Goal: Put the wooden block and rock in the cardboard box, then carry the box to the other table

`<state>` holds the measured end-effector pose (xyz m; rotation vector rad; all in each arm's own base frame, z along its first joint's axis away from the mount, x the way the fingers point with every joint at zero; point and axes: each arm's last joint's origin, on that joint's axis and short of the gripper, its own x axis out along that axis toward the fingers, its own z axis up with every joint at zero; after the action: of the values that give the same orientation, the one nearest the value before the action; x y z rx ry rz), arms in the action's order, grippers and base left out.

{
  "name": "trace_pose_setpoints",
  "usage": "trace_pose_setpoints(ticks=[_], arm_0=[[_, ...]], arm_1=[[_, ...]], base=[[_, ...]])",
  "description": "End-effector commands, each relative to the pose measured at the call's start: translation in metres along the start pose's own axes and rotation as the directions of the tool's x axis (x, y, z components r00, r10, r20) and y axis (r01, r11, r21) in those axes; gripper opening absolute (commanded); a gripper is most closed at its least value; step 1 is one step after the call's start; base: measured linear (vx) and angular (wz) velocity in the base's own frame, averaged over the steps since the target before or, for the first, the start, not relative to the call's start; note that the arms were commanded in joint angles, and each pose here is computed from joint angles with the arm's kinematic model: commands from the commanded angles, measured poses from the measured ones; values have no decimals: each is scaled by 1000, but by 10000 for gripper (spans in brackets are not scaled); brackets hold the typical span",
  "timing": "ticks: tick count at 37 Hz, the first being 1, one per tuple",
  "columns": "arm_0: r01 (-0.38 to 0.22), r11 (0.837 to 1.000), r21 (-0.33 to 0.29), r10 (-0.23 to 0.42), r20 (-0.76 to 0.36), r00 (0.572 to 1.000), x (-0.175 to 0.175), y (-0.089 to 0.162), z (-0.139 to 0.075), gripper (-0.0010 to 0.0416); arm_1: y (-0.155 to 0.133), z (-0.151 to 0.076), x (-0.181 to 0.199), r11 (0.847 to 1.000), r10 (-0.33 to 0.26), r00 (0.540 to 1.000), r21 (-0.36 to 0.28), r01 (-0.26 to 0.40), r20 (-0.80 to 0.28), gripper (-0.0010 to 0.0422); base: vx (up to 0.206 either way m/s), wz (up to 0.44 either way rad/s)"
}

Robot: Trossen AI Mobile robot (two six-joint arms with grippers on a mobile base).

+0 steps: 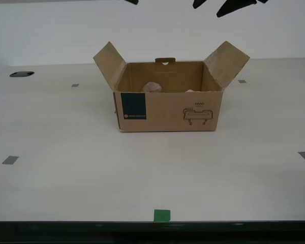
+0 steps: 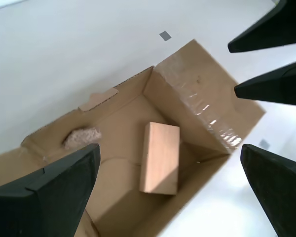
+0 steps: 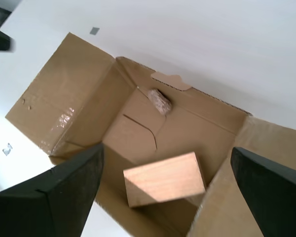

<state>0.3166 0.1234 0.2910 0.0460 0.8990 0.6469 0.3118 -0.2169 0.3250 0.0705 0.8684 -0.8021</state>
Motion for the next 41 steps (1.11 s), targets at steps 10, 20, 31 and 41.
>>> trace_pose_setpoints(ticks=[10,20,31,41], arm_0=[[74,995,62,-72,-32,997,-57,-16,26,383],[138,982,129,-135,-29,990,-112,-28,35,374],[186,966,177,-187,-9,982,-157,-28,25,357],[210,961,182,-219,28,975,-183,-22,16,378]], arm_1=[[-6,27,-51,1000,14,1000,-5,-14,6,389],[0,23,-61,999,31,998,-31,-33,-57,389],[21,16,-69,996,65,990,-58,-73,-123,389],[44,14,-78,989,101,988,-96,-112,-113,389]], base=[[0,0],[0,0],[0,0],[0,0]])
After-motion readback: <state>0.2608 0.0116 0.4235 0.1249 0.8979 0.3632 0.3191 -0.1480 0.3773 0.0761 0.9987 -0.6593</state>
